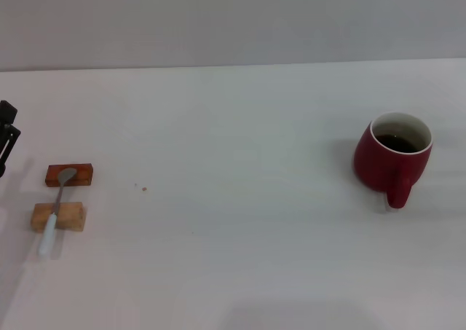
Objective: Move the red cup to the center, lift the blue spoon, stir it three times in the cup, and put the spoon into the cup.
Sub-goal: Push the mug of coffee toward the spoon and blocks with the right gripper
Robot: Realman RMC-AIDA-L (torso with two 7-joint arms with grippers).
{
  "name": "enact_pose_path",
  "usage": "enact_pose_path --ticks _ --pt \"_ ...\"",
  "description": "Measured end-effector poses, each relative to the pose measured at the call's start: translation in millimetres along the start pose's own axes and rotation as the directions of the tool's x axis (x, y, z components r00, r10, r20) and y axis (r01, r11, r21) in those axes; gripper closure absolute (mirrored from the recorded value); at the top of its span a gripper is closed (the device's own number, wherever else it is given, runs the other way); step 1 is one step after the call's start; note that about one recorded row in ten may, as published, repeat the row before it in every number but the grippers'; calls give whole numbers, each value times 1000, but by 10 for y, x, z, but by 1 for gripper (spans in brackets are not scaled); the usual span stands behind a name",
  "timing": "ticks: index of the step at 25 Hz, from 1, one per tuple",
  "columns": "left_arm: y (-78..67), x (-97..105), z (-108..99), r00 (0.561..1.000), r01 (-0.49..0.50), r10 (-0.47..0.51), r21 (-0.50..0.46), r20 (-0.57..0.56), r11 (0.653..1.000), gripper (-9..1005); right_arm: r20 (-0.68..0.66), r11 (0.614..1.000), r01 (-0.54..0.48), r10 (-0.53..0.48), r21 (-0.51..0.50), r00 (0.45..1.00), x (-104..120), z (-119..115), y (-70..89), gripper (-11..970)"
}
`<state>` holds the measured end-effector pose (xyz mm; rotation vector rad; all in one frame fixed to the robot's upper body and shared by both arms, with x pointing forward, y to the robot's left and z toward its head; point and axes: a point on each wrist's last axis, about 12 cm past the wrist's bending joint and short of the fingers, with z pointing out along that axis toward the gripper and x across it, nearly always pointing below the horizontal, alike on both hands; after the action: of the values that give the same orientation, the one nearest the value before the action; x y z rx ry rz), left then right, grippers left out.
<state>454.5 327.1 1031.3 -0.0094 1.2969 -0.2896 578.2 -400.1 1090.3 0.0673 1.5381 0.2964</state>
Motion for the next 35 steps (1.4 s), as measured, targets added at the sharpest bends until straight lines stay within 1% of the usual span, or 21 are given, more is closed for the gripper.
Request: enact_pose_path --ticks 2,4,6,7,8,11,12,14,16,18,23,28,31,32,35 --pt "3 -1 1 1000 0 0 -2 1 1000 171 -12 1000 9 -8 20 1000 -2 8 -27 619" --pt "3 -1 5 1000 0 0 -3 1 1000 171 -25 999 16 -15 31 1000 12 16 -34 693" --pt "3 1 16 1000 1 -1 -3 0 1000 171 -68 998 39 -36 47 997 51 55 -37 766" --pt "3 1 16 1000 1 -1 -3 0 1000 171 -112 997 65 -60 44 992 82 97 -24 803" --pt "1 6 37 1000 1 -1 -2 -3 1000 171 -112 997 65 -60 44 992 82 97 -24 810" --pt "-6 11 75 1000 2 -2 2 -5 1000 171 -160 997 82 -79 13 984 102 149 8 831" --pt "-14 15 110 1000 2 -2 7 -6 1000 171 -188 996 83 -84 -10 979 111 169 26 838" --pt "-15 18 120 1000 3 -2 8 -8 1000 171 -200 996 84 -86 -21 976 111 179 32 852" --pt "-17 22 130 1000 3 -3 9 -11 1000 171 -236 995 92 -100 -46 967 120 202 45 887" --pt "-19 31 152 1000 3 -3 9 -18 1000 171 -287 990 122 -137 -72 948 147 235 60 923" --pt "-18 30 156 1000 3 -3 8 -17 1000 171 -332 983 163 -184 -89 925 190 261 75 938" --pt "-20 26 162 1000 4 -4 9 -13 1000 171 -361 977 183 -211 -110 908 243 263 108 954" --pt "-21 23 163 1000 4 -4 10 -10 1000 171 -377 971 193 -233 -142 896 282 244 138 960" --pt "-23 18 165 1000 4 -4 11 -6 1000 171 -389 965 198 -252 -173 886 311 229 166 960" --pt "-25 15 165 1000 4 -4 12 -4 1000 171 -402 959 202 -268 -199 875 344 216 195 961"
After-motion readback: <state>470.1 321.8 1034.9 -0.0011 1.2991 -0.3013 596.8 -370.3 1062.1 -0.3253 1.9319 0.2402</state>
